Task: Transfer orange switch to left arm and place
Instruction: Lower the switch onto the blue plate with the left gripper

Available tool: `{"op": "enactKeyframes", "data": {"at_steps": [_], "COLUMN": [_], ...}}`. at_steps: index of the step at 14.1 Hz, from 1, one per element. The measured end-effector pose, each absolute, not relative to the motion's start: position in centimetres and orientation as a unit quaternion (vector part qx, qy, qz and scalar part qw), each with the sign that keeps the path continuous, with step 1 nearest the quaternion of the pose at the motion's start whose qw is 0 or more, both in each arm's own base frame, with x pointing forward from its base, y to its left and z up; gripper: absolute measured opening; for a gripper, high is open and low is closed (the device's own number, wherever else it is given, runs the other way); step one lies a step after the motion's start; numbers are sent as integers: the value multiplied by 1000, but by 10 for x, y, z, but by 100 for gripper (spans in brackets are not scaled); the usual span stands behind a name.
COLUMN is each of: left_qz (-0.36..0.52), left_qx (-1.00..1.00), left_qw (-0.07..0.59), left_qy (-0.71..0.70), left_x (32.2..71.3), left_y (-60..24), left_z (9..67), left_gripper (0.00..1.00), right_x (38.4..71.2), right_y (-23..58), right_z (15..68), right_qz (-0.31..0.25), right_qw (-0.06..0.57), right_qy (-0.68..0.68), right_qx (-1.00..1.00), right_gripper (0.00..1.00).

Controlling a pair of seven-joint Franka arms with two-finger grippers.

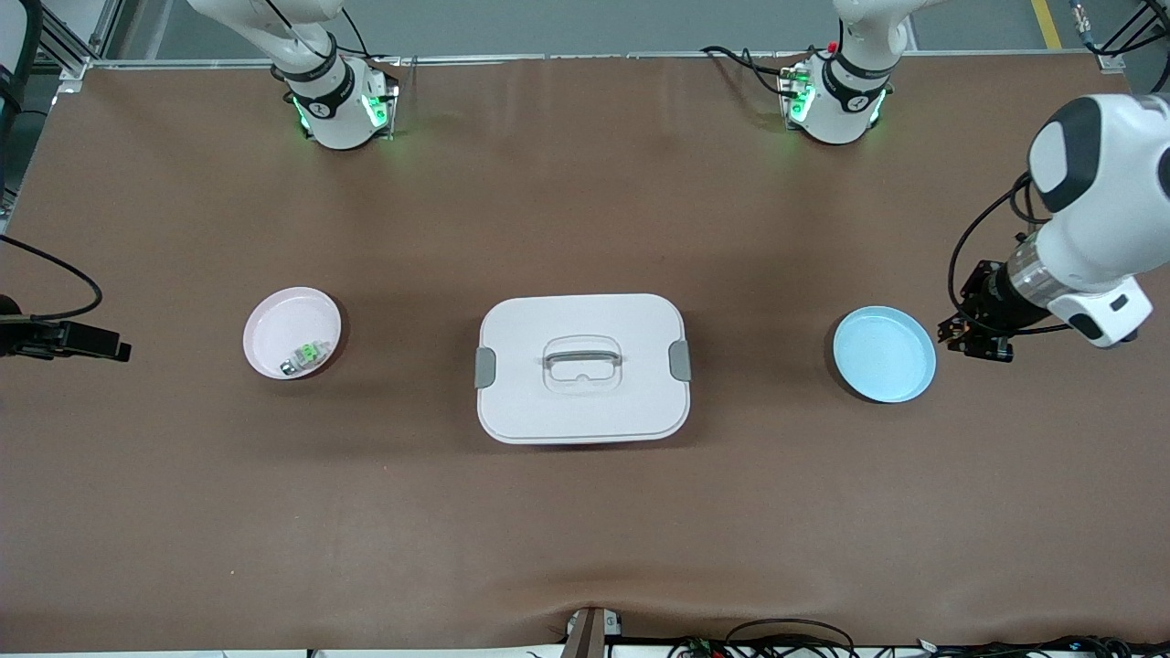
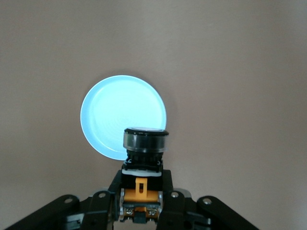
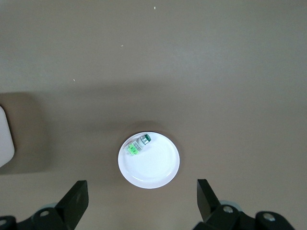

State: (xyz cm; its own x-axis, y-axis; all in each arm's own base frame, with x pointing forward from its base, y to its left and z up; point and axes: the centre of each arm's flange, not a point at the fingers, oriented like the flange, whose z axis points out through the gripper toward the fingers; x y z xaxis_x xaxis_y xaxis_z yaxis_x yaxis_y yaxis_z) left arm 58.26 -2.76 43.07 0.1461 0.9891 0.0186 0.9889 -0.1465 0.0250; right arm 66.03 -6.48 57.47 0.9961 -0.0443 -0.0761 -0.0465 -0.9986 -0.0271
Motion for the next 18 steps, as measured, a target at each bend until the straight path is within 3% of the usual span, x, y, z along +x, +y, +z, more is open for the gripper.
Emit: {"op": "enactKeyframes", "data": {"at_steps": [8, 14, 18], "left_qz": [0, -4, 11], "left_qx": [747, 736, 742], "left_qw": [-3, 12, -19], "left_qy": [665, 677, 671], "left_x": [556, 548, 540], "left_y": [-26, -12, -12], "left_z": [354, 304, 272], "left_gripper": [34, 34, 34], "right_x": [636, 611, 590], "right_y": [-58, -60, -57], "right_z": [625, 615, 621], "right_qz": [9, 21, 17], "right_qw": [16, 20, 23], "right_qy": [17, 20, 19], "right_qx": [-1000, -999, -999], "right_gripper": [100, 100, 100]}}
